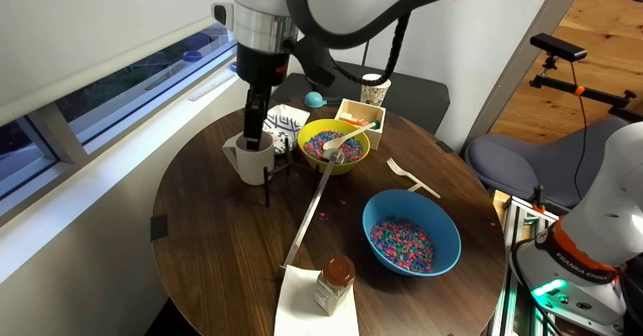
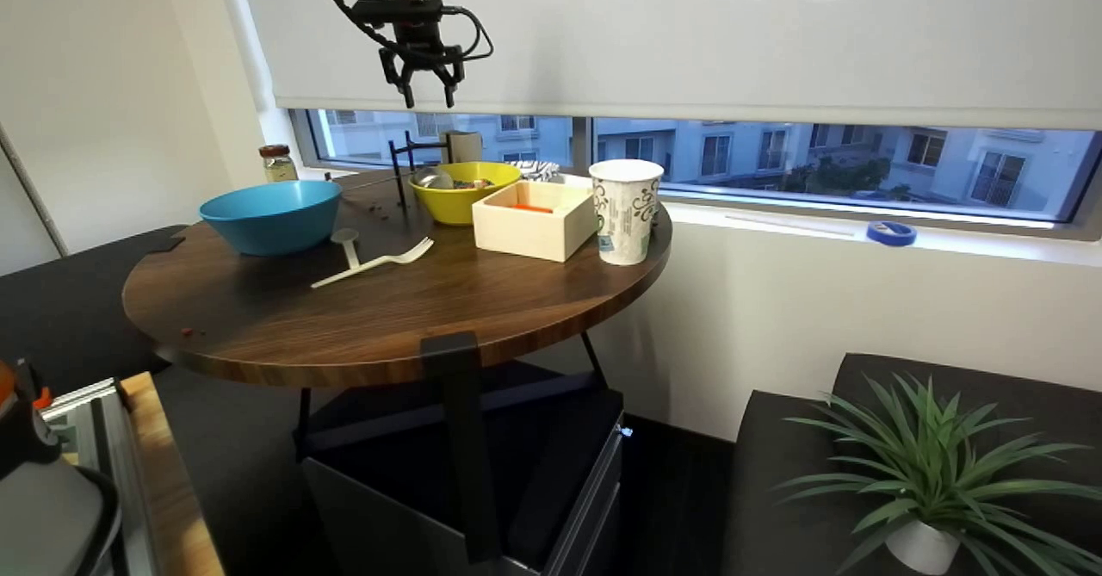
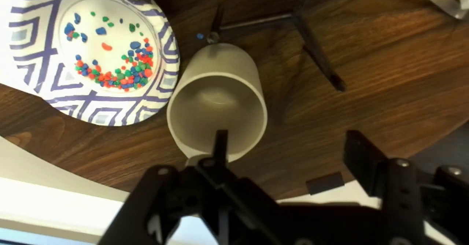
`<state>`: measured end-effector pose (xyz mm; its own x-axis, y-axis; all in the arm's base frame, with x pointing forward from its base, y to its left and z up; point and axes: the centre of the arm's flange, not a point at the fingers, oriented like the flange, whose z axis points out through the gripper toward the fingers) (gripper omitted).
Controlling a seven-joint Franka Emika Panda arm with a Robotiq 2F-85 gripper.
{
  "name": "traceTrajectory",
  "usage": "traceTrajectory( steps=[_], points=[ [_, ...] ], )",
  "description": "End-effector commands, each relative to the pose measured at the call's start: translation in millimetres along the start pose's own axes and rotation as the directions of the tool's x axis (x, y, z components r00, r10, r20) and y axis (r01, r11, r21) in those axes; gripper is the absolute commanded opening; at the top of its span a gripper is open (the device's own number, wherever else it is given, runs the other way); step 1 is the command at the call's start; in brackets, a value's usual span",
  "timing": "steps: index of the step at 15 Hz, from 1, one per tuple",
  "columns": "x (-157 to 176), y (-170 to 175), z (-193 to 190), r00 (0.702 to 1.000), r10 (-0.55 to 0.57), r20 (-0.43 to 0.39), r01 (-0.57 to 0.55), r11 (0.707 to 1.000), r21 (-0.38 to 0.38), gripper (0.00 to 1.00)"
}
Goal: Put the cup upright
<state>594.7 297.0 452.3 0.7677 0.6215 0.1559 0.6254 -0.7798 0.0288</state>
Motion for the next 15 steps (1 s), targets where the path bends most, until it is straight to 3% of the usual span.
traceTrajectory(
  steps=[1, 6, 9, 12, 13, 14, 15],
  points=[
    [-47, -6, -58, 0.98, 0.186, -0.071, -0.186, 0.982, 0.014, 1.0],
    [-125, 10, -128, 0.89, 0.432, -0.144, -0.435, 0.901, 0.014, 1.0],
    [-178, 23, -164, 0.807, 0.555, -0.201, -0.567, 0.824, -0.001, 1.0],
    [-225, 35, -195, 0.704, 0.66, -0.262, -0.681, 0.732, 0.018, 1.0],
    [-239, 38, -206, 0.682, 0.676, -0.28, -0.699, 0.715, 0.025, 1.0],
    [-197, 45, -198, 0.738, 0.627, -0.251, -0.647, 0.762, 0.0, 1.0],
    [-212, 47, -207, 0.718, 0.642, -0.269, -0.666, 0.746, 0.003, 1.0]
  ],
)
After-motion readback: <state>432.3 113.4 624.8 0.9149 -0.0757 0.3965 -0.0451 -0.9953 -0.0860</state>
